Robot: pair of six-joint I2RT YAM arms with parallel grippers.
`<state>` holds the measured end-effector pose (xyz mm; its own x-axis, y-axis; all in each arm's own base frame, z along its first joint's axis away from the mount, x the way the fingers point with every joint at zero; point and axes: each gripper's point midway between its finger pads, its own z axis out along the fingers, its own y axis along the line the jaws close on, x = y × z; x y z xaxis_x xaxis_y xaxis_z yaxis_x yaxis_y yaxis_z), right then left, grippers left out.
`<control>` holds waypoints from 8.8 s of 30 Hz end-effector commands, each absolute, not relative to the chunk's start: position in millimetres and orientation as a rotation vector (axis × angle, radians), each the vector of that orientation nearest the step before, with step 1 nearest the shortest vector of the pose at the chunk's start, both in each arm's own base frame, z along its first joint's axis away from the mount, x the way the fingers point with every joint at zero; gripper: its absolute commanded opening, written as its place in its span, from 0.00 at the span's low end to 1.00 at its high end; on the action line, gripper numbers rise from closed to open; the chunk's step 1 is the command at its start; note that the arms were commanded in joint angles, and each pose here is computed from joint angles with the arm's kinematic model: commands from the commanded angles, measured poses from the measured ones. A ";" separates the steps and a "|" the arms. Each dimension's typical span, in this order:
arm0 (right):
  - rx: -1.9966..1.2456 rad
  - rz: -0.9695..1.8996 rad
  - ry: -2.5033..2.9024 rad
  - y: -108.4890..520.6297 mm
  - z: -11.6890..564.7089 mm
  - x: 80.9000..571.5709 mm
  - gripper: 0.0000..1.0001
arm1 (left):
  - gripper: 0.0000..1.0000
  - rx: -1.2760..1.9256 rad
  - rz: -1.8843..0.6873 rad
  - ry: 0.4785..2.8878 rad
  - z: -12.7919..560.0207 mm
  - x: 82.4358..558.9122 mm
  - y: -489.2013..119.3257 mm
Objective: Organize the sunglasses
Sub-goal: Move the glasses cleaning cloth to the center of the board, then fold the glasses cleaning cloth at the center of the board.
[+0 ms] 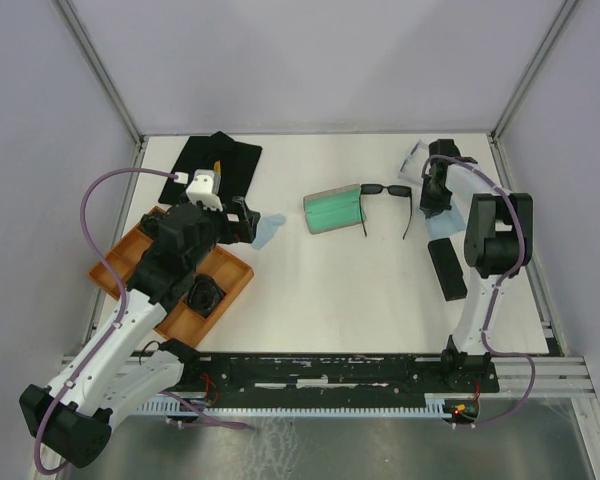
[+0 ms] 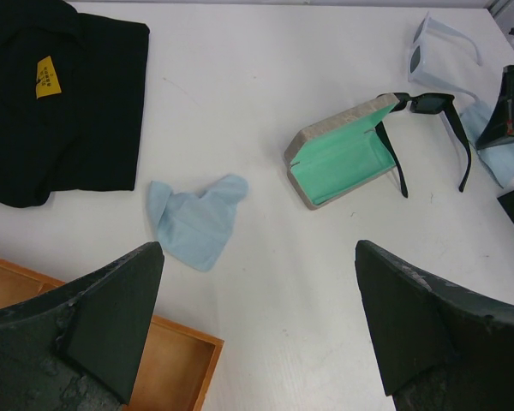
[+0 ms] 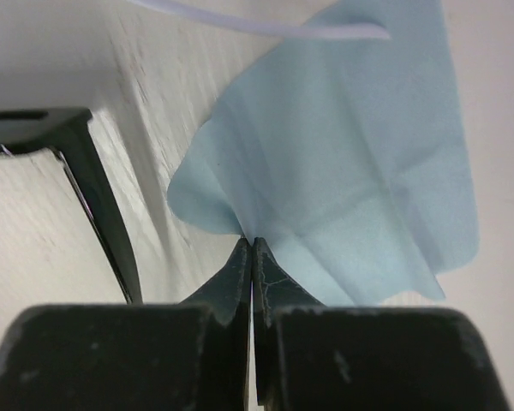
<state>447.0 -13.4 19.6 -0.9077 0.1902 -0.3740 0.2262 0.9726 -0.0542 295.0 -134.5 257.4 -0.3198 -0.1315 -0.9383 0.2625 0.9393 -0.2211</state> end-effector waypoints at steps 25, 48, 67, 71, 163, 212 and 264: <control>-0.110 0.192 2.743 132.8 68.3 303.5 0.00 | 1.00 -0.025 -0.497 1.846 258.0 295.7 -140.0; -0.534 0.785 2.667 357.1 48.7 222.3 0.35 | 0.99 -0.318 -0.465 1.927 199.5 280.1 -113.5; -0.539 0.272 2.581 240.4 34.2 280.2 0.20 | 0.99 -0.267 -0.615 1.921 194.9 281.5 -138.8; -0.526 0.281 2.611 235.5 22.6 271.0 0.15 | 0.99 -0.249 -0.645 1.940 189.7 281.1 -145.6; -0.228 0.100 2.884 142.1 1.5 277.1 0.24 | 0.65 0.389 -0.621 2.173 75.5 305.6 -322.5; -0.144 0.196 2.761 147.1 6.2 297.8 0.00 | 0.39 0.679 -0.254 2.295 8.8 279.9 -337.3; -0.199 0.283 2.400 155.3 65.2 335.3 0.00 | 0.03 0.690 -0.292 1.982 74.6 319.3 -351.7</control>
<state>323.7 156.4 44.8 -0.8042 -0.0812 -0.5887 -0.2129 0.9642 0.1578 309.0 -343.1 43.3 -0.4592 0.3729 -0.8063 0.5531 0.8302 0.0690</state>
